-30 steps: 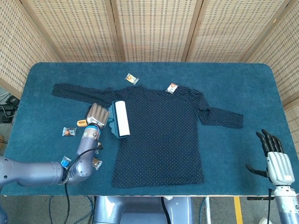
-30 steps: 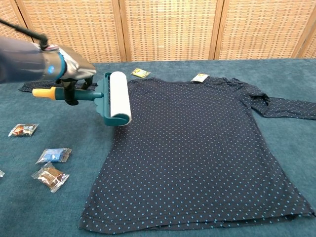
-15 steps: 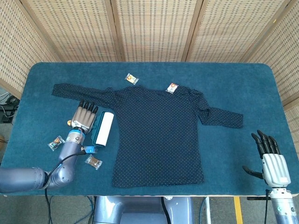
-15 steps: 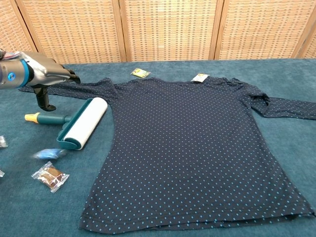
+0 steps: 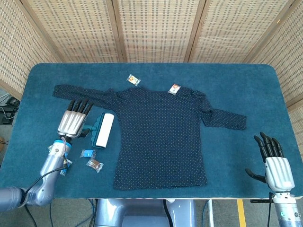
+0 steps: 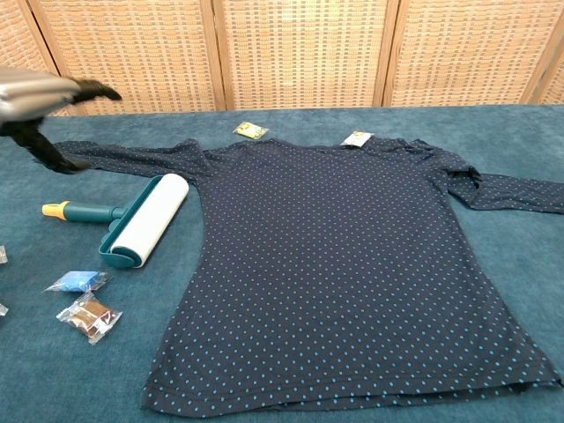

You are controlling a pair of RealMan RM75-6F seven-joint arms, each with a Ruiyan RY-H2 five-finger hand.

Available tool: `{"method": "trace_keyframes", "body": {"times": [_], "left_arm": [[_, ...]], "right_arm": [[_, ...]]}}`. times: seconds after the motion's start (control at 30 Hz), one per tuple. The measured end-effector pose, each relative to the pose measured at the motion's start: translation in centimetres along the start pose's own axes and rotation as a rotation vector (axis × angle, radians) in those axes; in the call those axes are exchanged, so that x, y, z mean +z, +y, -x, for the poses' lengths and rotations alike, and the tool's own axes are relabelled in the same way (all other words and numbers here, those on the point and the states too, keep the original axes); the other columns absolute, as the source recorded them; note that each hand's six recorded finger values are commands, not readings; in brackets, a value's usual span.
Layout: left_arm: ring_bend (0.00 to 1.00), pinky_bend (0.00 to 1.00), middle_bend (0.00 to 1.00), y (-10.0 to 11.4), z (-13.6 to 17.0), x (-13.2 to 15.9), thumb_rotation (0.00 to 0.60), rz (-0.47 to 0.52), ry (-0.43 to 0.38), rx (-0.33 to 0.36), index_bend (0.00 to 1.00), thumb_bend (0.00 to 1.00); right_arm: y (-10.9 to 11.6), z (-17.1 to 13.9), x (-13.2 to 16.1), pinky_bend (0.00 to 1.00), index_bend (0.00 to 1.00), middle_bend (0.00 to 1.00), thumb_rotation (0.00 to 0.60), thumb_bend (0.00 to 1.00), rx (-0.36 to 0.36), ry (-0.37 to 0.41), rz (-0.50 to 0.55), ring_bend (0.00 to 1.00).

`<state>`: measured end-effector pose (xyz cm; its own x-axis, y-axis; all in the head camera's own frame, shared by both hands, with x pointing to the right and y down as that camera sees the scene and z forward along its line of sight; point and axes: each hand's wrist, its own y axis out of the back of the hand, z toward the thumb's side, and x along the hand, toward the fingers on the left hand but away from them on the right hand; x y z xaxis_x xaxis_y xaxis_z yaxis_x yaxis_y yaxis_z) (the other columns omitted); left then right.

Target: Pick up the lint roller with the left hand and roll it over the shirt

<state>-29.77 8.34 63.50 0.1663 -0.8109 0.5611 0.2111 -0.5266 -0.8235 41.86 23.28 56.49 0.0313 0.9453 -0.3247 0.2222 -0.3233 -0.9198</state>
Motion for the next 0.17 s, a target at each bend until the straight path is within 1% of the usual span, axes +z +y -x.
{"method": "trace_keyframes", "body": {"times": [0.07,0.17], "left_arm": [[0.0,0.0,0.0,0.1,1.5,-0.6,0.6,0.06,-0.012,0.056,0.0,0.32],[0.0,0.0,0.0,0.0,4.9,-2.1,0.6,0.167,-0.014,0.152,0.0,0.26]], "right_arm": [[0.2,0.0,0.1,0.0,0.02,0.0,0.6,0.11,-0.006,0.001,0.004,0.0],[0.4,0.0,0.0,0.0,0.01,0.0,0.6,0.11,-0.01,-0.001,0.001,0.0]]}}
